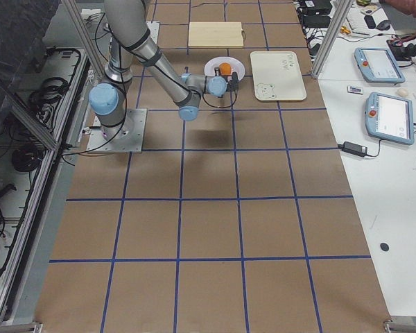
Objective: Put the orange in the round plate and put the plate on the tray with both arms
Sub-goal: 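Lower the right gripper to the bowl rim nearest it and grip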
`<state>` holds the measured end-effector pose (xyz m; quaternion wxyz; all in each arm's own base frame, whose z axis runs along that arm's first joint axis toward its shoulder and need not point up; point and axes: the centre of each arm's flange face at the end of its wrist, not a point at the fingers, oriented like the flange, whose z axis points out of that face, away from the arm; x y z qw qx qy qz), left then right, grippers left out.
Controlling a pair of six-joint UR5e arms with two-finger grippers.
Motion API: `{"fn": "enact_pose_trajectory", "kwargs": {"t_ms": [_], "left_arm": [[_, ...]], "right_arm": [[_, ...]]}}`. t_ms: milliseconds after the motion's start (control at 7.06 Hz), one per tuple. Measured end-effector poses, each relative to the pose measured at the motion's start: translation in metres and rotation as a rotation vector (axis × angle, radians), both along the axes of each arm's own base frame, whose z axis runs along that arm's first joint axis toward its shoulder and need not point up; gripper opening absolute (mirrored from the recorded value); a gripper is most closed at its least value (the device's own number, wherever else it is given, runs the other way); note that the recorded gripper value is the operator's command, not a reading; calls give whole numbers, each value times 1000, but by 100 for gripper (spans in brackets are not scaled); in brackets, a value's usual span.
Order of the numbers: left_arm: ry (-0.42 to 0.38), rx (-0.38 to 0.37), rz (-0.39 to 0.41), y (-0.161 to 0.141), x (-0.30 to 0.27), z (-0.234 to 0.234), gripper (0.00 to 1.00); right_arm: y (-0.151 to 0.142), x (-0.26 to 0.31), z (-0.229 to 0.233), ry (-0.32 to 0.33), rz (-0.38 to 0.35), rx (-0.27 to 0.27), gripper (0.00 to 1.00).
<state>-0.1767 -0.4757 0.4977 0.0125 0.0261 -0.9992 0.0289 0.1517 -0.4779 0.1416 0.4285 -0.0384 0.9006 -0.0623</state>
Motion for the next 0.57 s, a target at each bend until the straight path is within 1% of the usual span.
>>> {"fn": "enact_pose_trajectory", "kwargs": {"t_ms": [283,425,567], "left_arm": [[1,-2,1,0,0,0,100],[0,-2,1,0,0,1,100],[-1,-2,1,0,0,1,100]], "right_arm": [[2,9,2,-26,-18,40,91],[3,13,2,-36,-18,48,88],[5,18,2,-40,-11,54,88]]}}
